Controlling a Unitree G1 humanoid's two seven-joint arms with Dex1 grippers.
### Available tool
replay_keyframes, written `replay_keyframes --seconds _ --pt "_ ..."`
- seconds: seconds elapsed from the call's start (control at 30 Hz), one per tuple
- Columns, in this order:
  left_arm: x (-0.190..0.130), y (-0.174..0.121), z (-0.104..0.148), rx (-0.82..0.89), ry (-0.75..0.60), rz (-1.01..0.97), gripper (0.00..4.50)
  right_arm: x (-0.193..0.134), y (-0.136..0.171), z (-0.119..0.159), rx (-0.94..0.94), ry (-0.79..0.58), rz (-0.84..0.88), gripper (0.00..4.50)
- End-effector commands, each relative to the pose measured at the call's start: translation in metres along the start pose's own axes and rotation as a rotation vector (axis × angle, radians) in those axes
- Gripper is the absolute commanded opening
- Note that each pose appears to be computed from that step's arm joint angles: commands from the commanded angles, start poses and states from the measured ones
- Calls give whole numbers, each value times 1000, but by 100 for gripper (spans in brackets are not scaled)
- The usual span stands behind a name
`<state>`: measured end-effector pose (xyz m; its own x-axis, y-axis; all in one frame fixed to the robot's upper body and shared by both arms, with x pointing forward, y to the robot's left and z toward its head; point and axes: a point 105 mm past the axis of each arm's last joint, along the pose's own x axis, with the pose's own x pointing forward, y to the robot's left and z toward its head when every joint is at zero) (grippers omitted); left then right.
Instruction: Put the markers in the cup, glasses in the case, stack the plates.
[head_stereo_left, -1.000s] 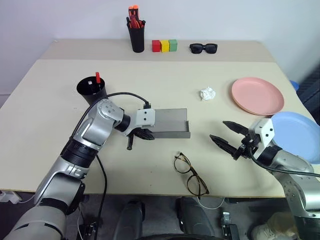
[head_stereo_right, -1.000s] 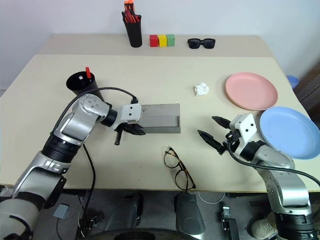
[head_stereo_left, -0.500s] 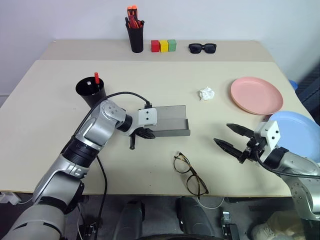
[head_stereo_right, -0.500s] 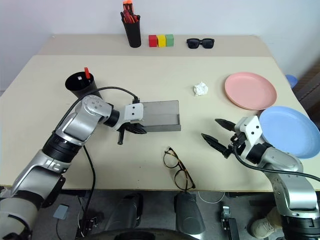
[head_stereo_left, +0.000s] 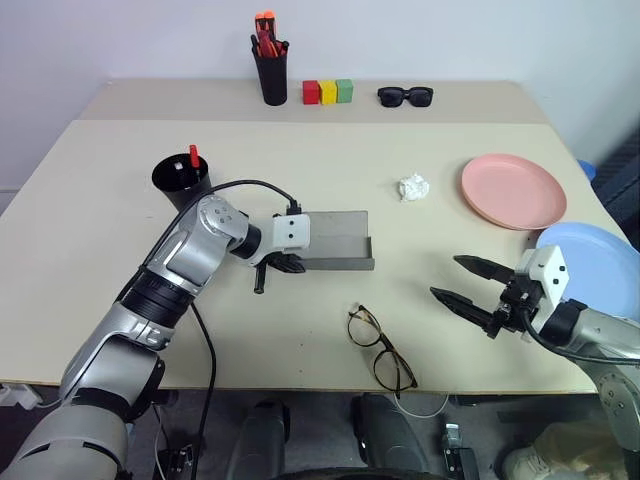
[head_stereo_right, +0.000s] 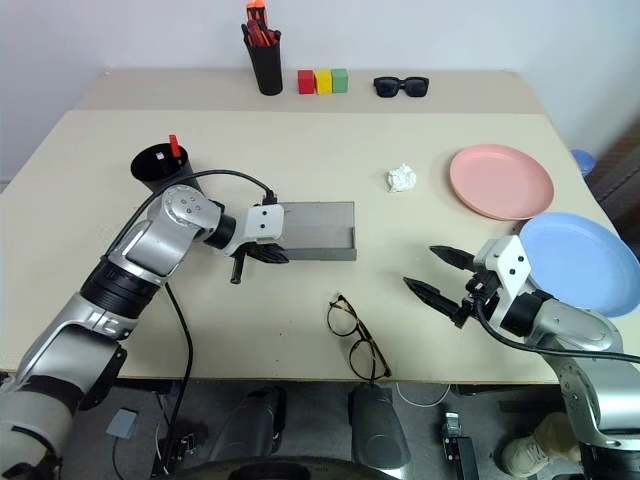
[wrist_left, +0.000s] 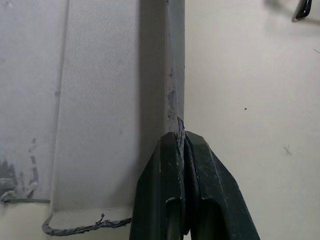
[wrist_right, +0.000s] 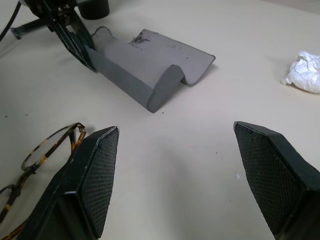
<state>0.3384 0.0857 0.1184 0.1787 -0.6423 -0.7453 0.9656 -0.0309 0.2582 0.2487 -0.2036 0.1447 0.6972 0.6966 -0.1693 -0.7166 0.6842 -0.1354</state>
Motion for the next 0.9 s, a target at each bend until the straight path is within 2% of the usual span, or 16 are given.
replay_keyframes --seconds 0.03,0.07,0.27,0.37,0.43,0.47,0.67,0.8,0.9 --pt "-8 0 10 45 -12 -9 201 0 3 21 -44 -30 14 376" --pt "-9 1 10 53 -13 1 248 0 5 22 -34 -26 27 376" --pt "-20 9 17 102 -75 60 248 -1 24 22 56 38 145 376" --pt "-35 16 33 115 -212 155 248 -9 36 17 111 104 205 376" --pt "-45 9 54 165 -408 202 248 -14 41 12 127 141 228 376" --pt "-48 4 58 174 -462 209 248 -16 42 10 133 150 237 376" --pt "-58 -47 50 96 -586 -72 248 -20 52 -10 139 196 322 376" --pt "-54 -55 37 110 -558 -100 248 -21 57 -23 147 214 370 376" --pt "-48 -74 17 124 -510 -184 248 -19 69 -47 179 261 468 376"
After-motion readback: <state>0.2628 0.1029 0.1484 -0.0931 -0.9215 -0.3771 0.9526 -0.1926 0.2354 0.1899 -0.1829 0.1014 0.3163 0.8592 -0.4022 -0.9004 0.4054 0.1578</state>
